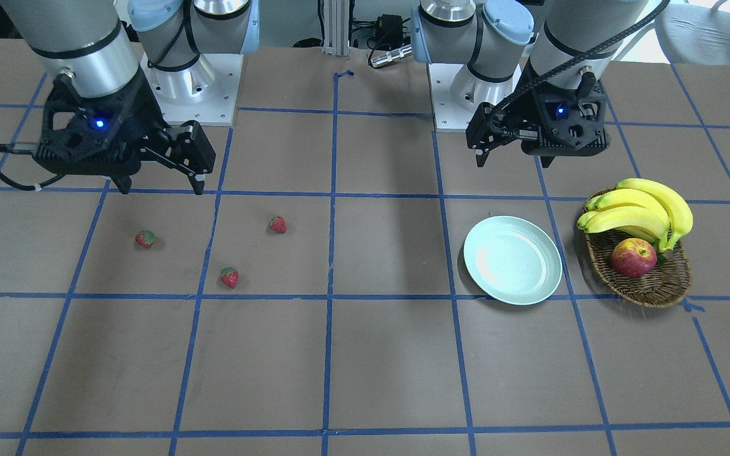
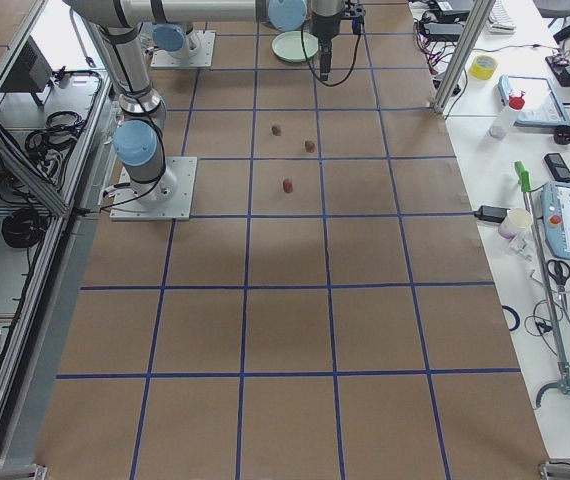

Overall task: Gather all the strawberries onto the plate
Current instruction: 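Lower the right gripper onto the middle strawberry and grasp it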

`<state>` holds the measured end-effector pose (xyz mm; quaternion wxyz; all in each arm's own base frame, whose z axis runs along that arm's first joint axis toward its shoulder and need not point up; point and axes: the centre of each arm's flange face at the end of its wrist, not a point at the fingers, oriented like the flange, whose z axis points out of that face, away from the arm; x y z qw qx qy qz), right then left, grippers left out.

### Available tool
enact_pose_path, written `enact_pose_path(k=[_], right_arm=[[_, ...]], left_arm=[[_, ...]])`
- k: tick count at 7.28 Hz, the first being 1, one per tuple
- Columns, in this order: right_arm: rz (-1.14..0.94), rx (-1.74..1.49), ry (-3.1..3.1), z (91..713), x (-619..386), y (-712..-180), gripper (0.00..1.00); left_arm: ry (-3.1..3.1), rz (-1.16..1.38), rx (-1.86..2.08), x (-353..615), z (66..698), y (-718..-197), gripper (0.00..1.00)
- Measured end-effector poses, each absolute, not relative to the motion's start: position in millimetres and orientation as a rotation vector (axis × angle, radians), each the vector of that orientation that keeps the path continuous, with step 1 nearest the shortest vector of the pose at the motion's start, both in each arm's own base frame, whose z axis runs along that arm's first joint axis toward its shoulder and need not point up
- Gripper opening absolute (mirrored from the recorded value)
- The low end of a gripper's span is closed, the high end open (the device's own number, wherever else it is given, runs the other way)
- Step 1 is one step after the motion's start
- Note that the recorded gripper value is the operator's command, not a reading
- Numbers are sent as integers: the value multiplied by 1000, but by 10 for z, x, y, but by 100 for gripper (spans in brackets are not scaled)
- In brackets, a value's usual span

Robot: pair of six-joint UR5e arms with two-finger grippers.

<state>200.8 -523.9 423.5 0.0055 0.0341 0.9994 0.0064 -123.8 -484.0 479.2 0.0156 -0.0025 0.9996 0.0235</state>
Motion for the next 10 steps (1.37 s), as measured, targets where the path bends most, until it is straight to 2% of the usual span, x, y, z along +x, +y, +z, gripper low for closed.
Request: enact_pose_path(k=[3, 6, 7, 8, 9, 10], right_arm=[[82, 197, 3138, 2938, 2442, -4811, 100], [114, 227, 3129, 2062, 2428, -4440, 98], [144, 220, 3123, 1941, 2428, -4362, 84], [176, 215, 3115, 1857, 2433, -4302, 48], [202, 211, 3107, 1813, 2440, -4261, 16], [212, 209, 3102, 1803, 2446, -4249, 11]], left_arm=[[3108, 89, -7, -1238, 4769, -4804, 100], [3110, 91, -2, -1258, 4755, -4793, 100], [3111, 90, -2, -1259, 4751, -4797, 100], [3111, 90, -1, -1262, 4750, -4798, 100], [3112, 91, -1, -1265, 4746, -4801, 100], [3112, 92, 0, -1267, 4744, -4802, 100]])
